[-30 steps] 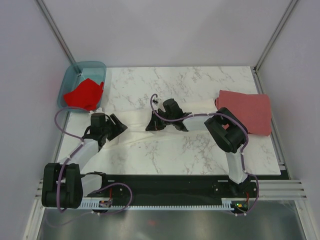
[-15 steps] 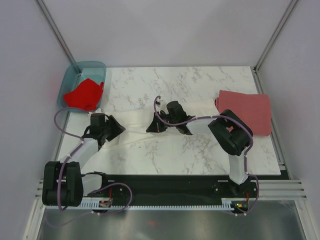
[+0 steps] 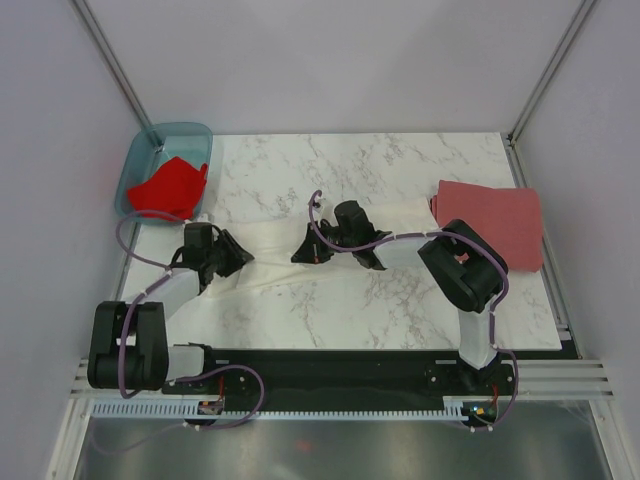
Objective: Fold and stack the t-shirts
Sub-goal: Fold the tshirt
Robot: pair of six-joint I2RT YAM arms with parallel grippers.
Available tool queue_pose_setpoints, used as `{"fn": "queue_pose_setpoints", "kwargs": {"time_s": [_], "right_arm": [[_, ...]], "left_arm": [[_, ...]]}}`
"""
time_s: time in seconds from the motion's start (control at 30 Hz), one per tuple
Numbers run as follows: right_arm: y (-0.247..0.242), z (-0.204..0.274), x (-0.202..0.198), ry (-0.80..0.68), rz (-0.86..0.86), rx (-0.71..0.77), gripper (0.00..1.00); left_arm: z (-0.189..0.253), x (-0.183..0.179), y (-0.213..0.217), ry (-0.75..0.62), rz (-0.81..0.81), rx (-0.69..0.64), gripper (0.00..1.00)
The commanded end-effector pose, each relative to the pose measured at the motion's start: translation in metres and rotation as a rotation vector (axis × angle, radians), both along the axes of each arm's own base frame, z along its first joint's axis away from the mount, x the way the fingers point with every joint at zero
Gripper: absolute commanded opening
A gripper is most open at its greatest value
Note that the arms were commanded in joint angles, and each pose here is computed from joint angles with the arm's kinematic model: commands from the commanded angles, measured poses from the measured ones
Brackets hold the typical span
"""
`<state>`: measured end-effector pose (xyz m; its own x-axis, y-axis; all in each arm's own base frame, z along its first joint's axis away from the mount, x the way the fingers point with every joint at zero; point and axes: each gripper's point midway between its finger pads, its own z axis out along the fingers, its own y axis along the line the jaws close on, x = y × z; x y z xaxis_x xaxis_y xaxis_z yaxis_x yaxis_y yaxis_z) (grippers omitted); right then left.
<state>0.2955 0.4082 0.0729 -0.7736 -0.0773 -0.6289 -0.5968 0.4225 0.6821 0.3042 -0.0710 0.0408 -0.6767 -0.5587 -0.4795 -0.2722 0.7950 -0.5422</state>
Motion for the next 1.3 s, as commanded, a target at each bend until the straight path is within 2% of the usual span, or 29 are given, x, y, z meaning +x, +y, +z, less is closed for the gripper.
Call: {"fn": "queue_pose_setpoints", "kwargs": {"time_s": [0.0, 0.03, 0.17, 0.37, 0.5, 0.73, 0.9, 1.1, 1.27], "right_arm": [[0.005, 0.025, 0.000, -0.054, 0.021, 0.060, 0.00], [0.005, 0.026, 0.001, -0.055, 0.019, 0.061, 0.00], [0.005, 0.025, 0.000, -0.053, 0.019, 0.059, 0.00], [0.004, 0.032, -0.001, -0.069, 0.020, 0.071, 0.00], [0.002, 0.034, 0.000, -0.084, 0.007, 0.077, 0.00], [-0.001, 0.037, 0.002, -0.118, -0.013, 0.078, 0.00], [-0.009, 0.036, 0.014, -0.146, -0.093, 0.038, 0.00], [-0.020, 0.005, 0.033, -0.081, -0.199, -0.023, 0.00], [-0.028, -0.050, 0.040, 0.035, -0.261, -0.134, 0.00]], "left_arm": [[0.011, 0.015, 0.000, -0.051, -0.026, 0.008, 0.41], [0.010, 0.015, 0.001, -0.044, -0.018, 0.011, 0.41], [0.021, 0.019, -0.003, -0.089, -0.045, -0.007, 0.02], [0.061, 0.012, 0.003, -0.278, -0.022, 0.018, 0.02], [0.067, 0.006, 0.007, -0.317, 0.002, 0.036, 0.02], [0.052, 0.012, 0.012, -0.261, 0.025, 0.051, 0.02], [0.043, 0.010, 0.011, -0.223, 0.019, 0.050, 0.02], [0.022, 0.007, 0.012, -0.132, 0.022, 0.056, 0.02], [0.010, 0.006, 0.013, -0.077, 0.024, 0.059, 0.02]]}}
